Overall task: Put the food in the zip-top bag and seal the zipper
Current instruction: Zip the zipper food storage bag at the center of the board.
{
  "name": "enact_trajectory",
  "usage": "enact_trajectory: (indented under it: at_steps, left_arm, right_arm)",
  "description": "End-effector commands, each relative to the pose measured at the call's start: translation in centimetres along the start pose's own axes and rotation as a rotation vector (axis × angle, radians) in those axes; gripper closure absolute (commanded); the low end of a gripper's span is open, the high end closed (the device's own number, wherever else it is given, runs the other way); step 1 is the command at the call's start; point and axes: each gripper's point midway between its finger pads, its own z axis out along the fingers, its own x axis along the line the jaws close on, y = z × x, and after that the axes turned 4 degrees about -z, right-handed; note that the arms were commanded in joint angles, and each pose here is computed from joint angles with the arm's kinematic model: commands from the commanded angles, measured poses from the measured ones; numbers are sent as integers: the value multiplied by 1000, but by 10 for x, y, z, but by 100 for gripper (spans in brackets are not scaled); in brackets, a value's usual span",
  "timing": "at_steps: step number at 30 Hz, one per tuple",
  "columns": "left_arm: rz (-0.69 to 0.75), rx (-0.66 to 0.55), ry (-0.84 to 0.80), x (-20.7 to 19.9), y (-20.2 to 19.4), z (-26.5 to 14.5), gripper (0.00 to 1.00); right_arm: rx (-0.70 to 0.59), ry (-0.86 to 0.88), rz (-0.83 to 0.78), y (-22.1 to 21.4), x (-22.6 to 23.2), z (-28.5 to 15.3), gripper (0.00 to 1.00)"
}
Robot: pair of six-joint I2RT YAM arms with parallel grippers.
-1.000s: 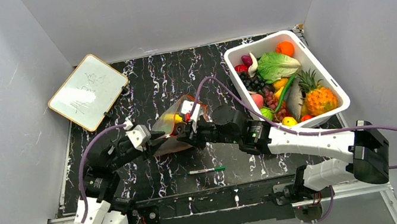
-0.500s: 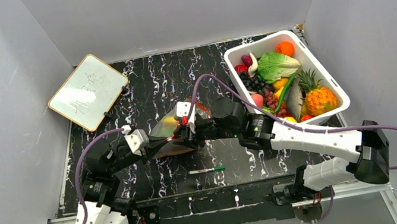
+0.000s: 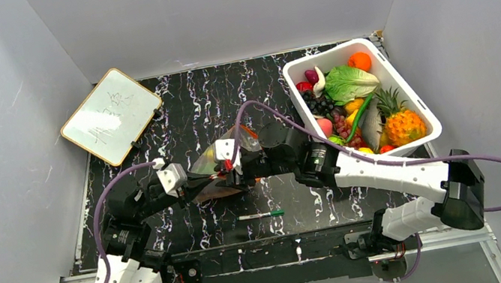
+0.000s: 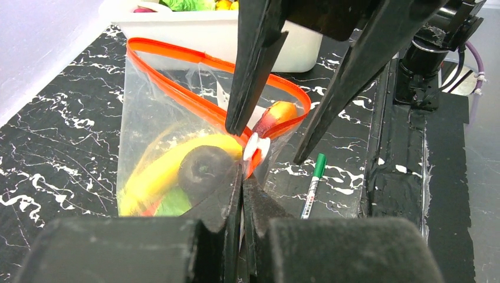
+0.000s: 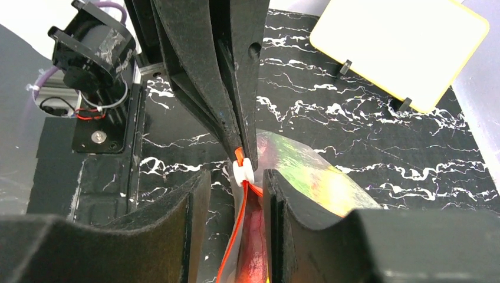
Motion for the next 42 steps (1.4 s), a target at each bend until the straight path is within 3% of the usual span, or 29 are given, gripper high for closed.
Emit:
enact_trajectory:
  at_steps: [1, 5, 10, 16, 24, 32, 42]
  left_arm:
    - [48, -49, -36, -6, 16, -1, 100]
    - [46, -50, -39, -7, 16, -1, 100]
    - [30, -43, -25, -6, 15, -1, 100]
    - [16, -81, 11, -5, 25, -5, 100]
    - [-18, -100, -39, -13, 32, -3, 100]
    - [-34, -96, -30, -10, 29, -1, 100]
    - [-36, -77, -56, -11, 25, 1, 100]
  right_arm:
    - [-61, -7, -83, 26, -11, 5, 64]
    - [-48, 0, -100, 21, -11, 10, 66]
    - [-38, -5, -108, 15, -11, 10, 85]
    - [15, -41, -100, -4, -12, 5, 95]
    - [65, -70, -76, -21, -12, -2, 89]
    - [-9, -40, -58, 5, -9, -3, 71]
    - [-73, -48, -58, 26, -14, 0, 71]
